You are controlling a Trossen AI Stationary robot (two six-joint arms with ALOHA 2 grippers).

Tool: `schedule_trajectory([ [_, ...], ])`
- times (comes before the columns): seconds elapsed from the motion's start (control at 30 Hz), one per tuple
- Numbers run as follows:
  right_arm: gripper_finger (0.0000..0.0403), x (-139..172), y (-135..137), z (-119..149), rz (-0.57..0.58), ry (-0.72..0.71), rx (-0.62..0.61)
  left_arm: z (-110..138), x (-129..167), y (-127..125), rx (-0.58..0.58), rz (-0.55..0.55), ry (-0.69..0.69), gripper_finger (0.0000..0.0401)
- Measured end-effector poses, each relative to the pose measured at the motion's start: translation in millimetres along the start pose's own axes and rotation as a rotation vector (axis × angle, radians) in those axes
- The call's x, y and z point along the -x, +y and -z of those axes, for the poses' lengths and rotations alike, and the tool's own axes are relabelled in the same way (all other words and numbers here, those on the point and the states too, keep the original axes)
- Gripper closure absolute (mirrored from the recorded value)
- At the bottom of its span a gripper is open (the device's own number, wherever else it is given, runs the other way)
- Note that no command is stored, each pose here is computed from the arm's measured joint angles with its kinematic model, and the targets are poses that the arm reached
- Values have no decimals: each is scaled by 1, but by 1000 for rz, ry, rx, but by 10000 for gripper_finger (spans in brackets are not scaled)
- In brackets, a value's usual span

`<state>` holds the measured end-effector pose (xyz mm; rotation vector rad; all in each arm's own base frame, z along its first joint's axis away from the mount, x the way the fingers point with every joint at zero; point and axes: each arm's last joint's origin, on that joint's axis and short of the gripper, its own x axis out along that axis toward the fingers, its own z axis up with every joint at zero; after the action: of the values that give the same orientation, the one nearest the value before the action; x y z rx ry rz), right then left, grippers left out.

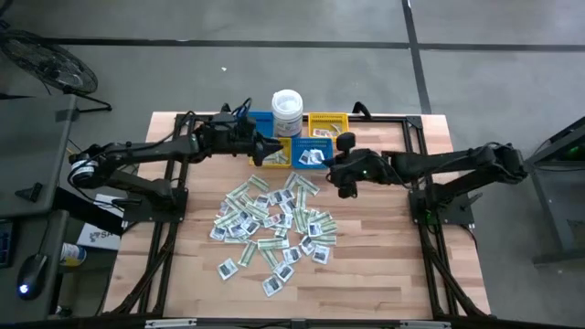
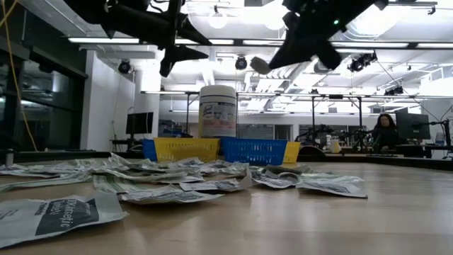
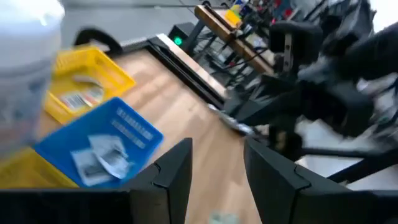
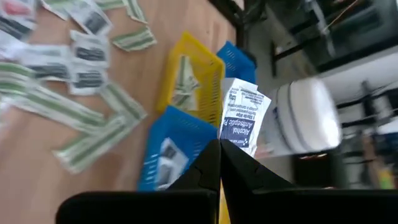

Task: Pick & Place First Aid Supplies
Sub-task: Put the blue alcohol pad into the left blue bin

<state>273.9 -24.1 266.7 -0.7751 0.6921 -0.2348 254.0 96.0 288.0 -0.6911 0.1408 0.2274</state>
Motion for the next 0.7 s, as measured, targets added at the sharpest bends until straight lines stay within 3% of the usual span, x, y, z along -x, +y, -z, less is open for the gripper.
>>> schedule_trajectory([
  [0.23, 403, -18, 10, -12, 134, 39, 152, 3, -1, -5, 304, 20, 15, 257],
  [0.4, 403, -28, 16, -29, 173, 57, 220, 7, -4, -11, 454, 41, 21, 257],
  [0.53, 403, -36, 17, -41, 214, 98, 215, 10, -5, -18, 498, 63, 24, 257],
  [0.7, 403, -35, 15, -59, 236, 77, 211, 18, -7, -25, 524, 15, -9, 257],
])
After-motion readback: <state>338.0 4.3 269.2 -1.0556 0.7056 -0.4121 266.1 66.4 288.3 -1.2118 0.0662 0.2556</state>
